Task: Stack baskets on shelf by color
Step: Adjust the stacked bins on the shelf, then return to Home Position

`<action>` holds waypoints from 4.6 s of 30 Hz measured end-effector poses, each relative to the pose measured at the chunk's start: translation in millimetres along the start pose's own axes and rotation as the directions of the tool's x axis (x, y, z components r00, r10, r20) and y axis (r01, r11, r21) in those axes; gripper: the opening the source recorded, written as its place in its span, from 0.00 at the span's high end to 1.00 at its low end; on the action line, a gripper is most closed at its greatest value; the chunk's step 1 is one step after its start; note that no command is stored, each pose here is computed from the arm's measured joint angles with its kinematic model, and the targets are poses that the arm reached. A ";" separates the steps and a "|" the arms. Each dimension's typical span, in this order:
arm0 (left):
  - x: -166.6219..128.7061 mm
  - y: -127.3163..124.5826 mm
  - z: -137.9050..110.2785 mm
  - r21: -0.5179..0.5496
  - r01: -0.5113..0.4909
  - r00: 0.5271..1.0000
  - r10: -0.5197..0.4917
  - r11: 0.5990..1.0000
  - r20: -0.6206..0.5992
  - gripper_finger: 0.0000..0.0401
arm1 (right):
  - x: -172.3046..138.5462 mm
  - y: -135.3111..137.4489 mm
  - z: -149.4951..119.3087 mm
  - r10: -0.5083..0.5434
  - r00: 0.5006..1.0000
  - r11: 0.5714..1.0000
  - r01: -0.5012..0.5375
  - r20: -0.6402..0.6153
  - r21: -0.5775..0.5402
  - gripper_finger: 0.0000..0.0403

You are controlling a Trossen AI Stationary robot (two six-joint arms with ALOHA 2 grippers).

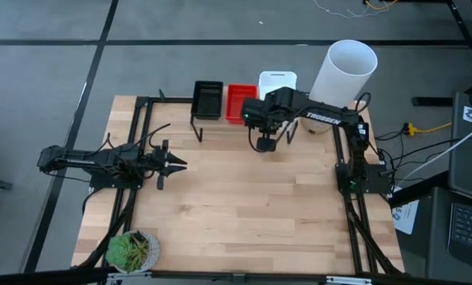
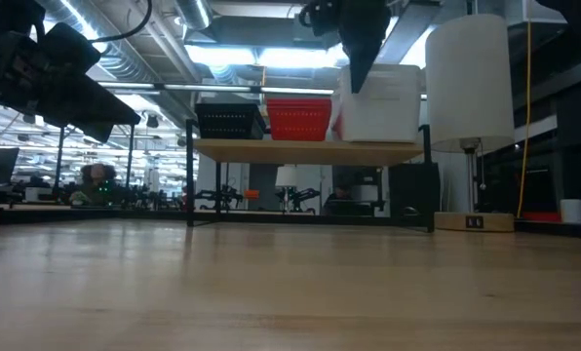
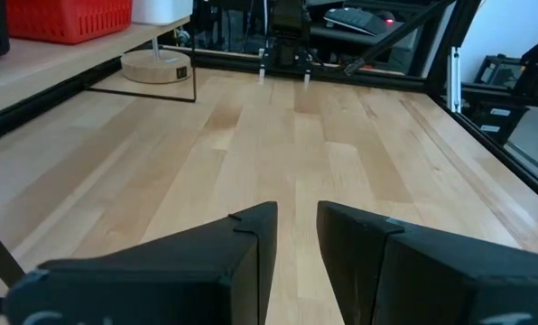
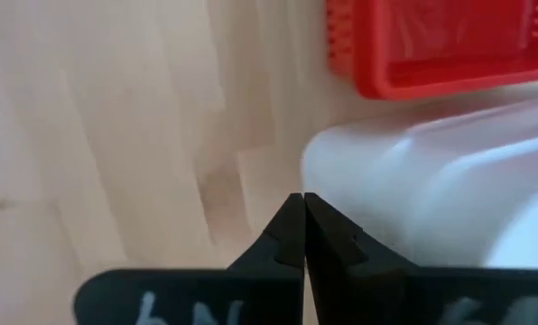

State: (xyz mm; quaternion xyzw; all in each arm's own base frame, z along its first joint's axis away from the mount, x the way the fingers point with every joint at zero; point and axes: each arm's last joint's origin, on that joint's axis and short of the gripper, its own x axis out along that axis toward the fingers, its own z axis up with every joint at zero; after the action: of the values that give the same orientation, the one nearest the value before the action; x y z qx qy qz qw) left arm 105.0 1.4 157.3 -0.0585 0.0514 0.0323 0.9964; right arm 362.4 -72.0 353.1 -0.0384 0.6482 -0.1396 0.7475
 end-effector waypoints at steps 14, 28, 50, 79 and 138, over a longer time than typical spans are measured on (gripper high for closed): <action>0.0 0.0 0.0 0.000 0.000 1.000 0.000 1.000 0.000 0.81 | 2.6 -13.2 -1.1 -0.078 0.997 0.996 0.078 -0.014 0.048 1.00; 0.0 0.0 0.0 0.000 0.000 1.000 0.000 1.000 0.000 0.81 | -9.6 4.1 0.4 0.087 0.995 0.995 -0.089 0.040 0.049 1.00; 0.0 0.0 0.1 0.000 0.000 1.000 0.000 1.000 0.001 0.82 | 28.2 84.6 -69.1 0.179 0.924 0.982 -0.145 0.337 -0.122 1.00; 0.0 0.0 0.0 0.000 0.000 1.000 0.000 1.000 0.000 0.82 | 119.8 93.2 -298.5 0.275 0.057 0.949 -0.176 0.960 -0.262 1.00; 0.0 0.0 0.1 0.000 0.000 1.000 0.000 1.000 0.001 0.81 | 119.0 91.1 -302.6 0.270 0.040 0.929 -0.273 0.962 -0.250 1.00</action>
State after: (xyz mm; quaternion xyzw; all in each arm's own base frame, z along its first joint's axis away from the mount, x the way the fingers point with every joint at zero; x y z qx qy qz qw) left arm 105.0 1.4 157.4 -0.0587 0.0508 0.0323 0.9965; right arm 94.7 22.0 169.9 0.0023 -0.0241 0.0651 0.9976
